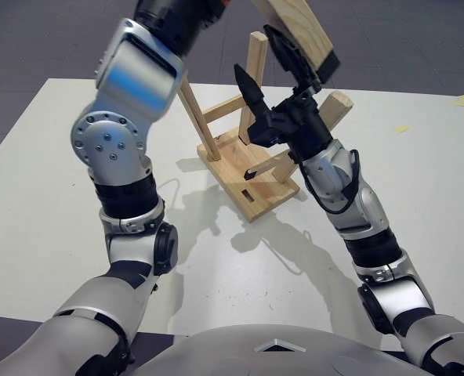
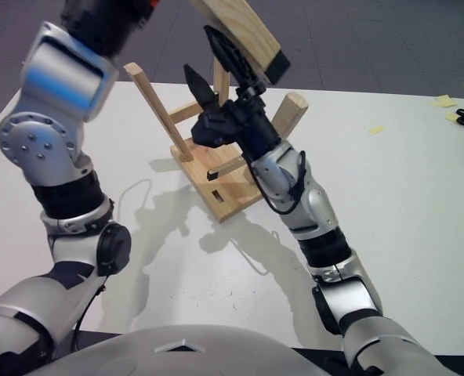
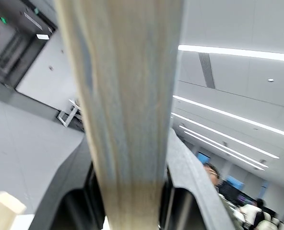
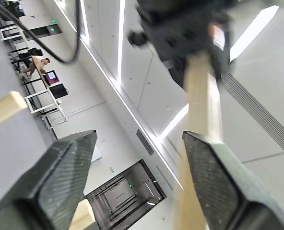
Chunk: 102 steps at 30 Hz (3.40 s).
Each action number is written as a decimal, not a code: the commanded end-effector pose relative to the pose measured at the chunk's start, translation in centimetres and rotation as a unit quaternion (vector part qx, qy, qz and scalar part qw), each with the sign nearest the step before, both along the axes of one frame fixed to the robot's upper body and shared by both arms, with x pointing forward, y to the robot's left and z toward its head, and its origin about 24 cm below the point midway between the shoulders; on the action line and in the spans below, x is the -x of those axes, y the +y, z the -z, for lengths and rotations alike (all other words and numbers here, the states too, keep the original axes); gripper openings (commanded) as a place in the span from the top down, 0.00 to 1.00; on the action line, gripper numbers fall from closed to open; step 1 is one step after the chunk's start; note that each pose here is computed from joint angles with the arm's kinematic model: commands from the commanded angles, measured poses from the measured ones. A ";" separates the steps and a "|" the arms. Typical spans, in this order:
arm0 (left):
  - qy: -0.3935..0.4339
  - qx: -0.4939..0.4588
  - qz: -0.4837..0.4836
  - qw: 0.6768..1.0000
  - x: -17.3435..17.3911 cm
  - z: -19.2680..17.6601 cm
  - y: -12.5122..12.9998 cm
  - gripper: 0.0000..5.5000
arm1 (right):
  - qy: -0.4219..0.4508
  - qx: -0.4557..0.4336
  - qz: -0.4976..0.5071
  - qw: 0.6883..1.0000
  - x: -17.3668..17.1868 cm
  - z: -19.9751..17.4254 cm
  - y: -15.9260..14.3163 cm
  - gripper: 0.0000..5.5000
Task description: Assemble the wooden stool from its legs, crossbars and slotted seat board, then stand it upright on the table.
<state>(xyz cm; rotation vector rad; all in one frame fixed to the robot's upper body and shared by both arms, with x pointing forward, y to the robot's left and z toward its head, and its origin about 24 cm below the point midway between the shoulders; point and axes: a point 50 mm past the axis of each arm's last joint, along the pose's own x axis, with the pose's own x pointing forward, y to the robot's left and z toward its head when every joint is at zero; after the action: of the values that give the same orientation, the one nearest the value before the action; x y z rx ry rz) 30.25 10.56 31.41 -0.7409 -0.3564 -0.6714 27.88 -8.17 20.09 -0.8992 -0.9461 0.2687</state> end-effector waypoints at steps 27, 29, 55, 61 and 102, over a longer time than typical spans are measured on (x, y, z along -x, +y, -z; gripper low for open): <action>-0.233 -0.116 -0.057 0.964 4.2 -4.5 9.3 0.81 | 0.397 -0.163 -0.057 0.901 -0.2 -0.6 -9.3 0.02; -0.214 -0.107 -0.082 0.967 3.5 -4.2 10.1 0.81 | 0.394 -0.249 -0.147 0.873 0.4 -2.3 -9.3 0.02; -0.184 -0.099 -0.056 0.976 2.2 -2.7 9.5 0.81 | 0.618 -0.066 -0.431 0.654 5.4 1.9 -4.6 0.22; -0.182 -0.100 -0.056 0.977 2.4 -2.5 9.3 0.81 | 0.610 -0.066 -0.417 0.671 4.9 2.1 -4.6 0.40; 0.123 -0.246 -0.061 0.960 -2.0 11.6 6.7 0.81 | 0.543 -0.145 -0.120 0.818 4.3 5.9 -6.1 0.62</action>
<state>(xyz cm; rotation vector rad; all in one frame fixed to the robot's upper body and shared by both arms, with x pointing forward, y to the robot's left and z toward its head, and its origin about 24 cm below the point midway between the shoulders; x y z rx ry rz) 31.69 17.63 20.39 -0.2597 -0.0017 -0.5047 23.02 -13.27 16.55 -0.1768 -0.1453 0.8052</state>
